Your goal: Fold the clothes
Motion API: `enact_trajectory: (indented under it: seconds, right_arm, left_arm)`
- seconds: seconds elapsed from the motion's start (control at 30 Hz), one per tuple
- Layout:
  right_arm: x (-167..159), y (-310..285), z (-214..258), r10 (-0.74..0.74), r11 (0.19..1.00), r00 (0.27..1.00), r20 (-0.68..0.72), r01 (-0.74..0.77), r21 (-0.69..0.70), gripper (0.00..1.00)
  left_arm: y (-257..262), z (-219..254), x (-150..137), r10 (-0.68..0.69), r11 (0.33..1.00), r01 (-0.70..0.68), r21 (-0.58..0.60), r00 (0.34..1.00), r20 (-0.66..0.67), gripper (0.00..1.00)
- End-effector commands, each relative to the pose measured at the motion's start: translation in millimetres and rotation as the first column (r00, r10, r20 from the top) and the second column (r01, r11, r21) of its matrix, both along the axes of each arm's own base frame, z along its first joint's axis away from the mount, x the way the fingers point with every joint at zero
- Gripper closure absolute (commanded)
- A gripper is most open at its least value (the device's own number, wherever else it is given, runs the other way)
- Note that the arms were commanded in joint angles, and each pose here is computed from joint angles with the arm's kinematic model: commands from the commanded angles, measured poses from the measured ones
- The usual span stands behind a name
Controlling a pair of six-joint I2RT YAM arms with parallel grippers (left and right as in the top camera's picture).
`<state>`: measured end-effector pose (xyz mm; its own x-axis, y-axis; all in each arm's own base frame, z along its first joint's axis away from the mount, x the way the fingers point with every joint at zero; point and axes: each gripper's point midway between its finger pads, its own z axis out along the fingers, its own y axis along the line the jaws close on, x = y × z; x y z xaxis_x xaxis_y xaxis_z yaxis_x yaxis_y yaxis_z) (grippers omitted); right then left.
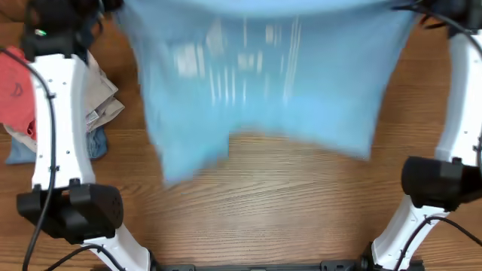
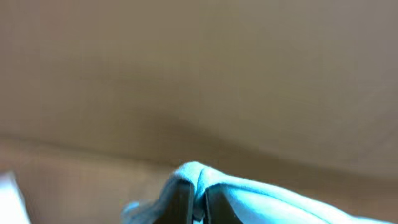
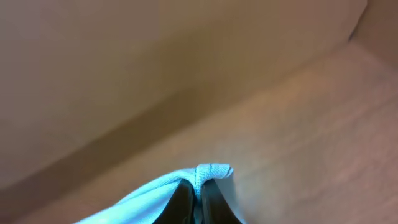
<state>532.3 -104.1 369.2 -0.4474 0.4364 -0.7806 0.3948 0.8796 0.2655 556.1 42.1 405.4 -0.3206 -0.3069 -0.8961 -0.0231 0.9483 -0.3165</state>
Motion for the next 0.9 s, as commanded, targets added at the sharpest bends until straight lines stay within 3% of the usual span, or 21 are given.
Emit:
enact_trajectory:
  seconds: [0.0, 0.13, 0.23, 0.3, 0.43, 0.57, 0.73, 0.87]
  right_arm:
    - [-48.7, -2.5, 106.1, 0.023, 1.000, 0.973, 0.228, -0.019, -0.021, 0.96]
    - [-71.1, -1.2, 96.8, 0.040, 0.998, 0.989, 0.142, -0.034, -0.043, 0.96]
    - [-83.1, 1.0, 57.2, 0.036, 0.999, 0.999, -0.017, -0.036, -0.003, 0.96]
    - [-92.3, 3.3, 11.5, 0.053, 0.998, 0.979, -0.194, -0.048, 0.031, 0.96]
    - [-103.4, 6.1, -53.0, 0.088, 0.995, 0.905, -0.417, -0.059, 0.083, 0.96]
    - [-118.8, 9.8, -121.0, 0.126, 0.989, 0.787, -0.603, -0.050, 0.142, 0.96]
    - [-148.7, 17.3, -198.8, 0.167, 0.978, 0.621, -0.766, -0.008, 0.207, 0.96]
    - [-176.3, 23.8, -240.8, 0.196, 0.970, 0.507, -0.839, 0.026, 0.242, 0.96]
  left_arm:
    - [-0.2, 142.7, -60.5, -0.028, 1.000, 0.023, 0.020, 0.958, 0.286, 0.96]
    - [-18.0, 141.4, -87.3, -0.091, 0.996, 0.089, 0.019, 0.975, 0.204, 0.96]
    - [-39.4, 87.0, -95.2, -0.157, 0.988, 0.157, -0.016, 0.988, -0.009, 0.96]
    - [-61.6, 13.1, -102.2, -0.221, 0.975, 0.212, -0.060, 0.937, -0.272, 0.96]
    - [-89.7, -88.2, -114.7, -0.289, 0.954, 0.278, -0.111, 0.762, -0.580, 0.96]
    - [-107.7, -189.4, -132.0, -0.308, 0.941, 0.287, -0.177, 0.517, -0.799, 0.96]
    - [-109.6, -278.3, -163.0, -0.302, 0.939, 0.249, -0.237, 0.269, -0.915, 0.96]
    - [-97.5, -308.9, -190.1, -0.254, 0.949, 0.229, -0.216, 0.153, -0.955, 0.96]
